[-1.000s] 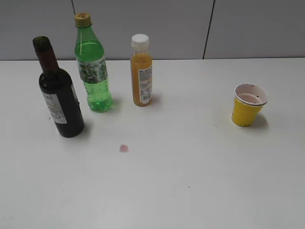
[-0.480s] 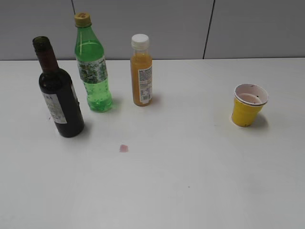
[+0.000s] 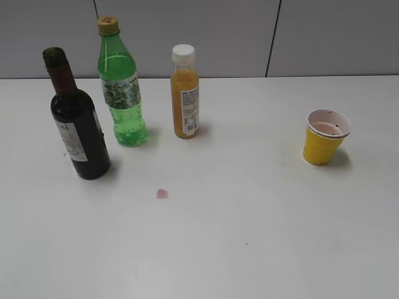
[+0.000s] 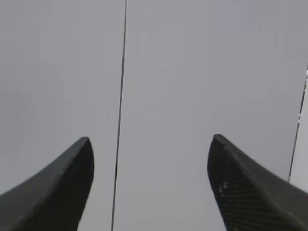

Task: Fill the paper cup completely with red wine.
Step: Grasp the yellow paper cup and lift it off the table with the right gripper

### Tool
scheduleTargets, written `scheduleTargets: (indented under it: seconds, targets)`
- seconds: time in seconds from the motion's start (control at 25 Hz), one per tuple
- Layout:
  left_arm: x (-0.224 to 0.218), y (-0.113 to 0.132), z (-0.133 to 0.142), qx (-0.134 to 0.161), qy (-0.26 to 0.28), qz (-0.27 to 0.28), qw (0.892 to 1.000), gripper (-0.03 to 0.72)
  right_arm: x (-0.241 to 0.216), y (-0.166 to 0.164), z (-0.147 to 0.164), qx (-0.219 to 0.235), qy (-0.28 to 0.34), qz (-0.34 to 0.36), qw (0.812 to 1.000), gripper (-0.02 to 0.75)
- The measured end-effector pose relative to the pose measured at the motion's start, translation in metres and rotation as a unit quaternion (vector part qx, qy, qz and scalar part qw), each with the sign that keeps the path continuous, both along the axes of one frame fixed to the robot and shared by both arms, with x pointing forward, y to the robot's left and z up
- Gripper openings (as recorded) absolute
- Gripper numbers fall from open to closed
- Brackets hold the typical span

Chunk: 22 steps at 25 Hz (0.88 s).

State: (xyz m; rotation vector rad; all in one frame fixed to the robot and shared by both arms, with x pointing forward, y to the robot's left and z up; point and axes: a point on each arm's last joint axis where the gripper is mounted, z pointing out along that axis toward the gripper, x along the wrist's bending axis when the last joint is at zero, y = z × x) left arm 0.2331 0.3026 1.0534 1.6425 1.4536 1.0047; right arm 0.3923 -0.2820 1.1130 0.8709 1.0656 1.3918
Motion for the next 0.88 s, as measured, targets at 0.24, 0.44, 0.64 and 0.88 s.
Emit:
scheduleTargets:
  seconds: [0.24, 0.44, 0.64, 0.88]
  targets:
    - [0.000, 0.000, 0.000, 0.000, 0.000, 0.000, 1.000, 0.554, 0.030, 0.003, -0.022, -0.004, 0.054, 0.002, 0.999, 0.558]
    - [0.000, 0.000, 0.000, 0.000, 0.000, 0.000, 1.000, 0.554, 0.056, 0.005, -0.060, -0.008, 0.122, 0.004, 0.993, 0.557]
    - [0.000, 0.000, 0.000, 0.000, 0.000, 0.000, 1.000, 0.554, 0.060, 0.007, -0.120, -0.005, 0.161, 0.013, 0.987, 0.555]
    - [0.000, 0.000, 0.000, 0.000, 0.000, 0.000, 1.000, 0.554, 0.060, 0.010, -0.177, -0.009, 0.219, 0.031, 0.975, 0.554]
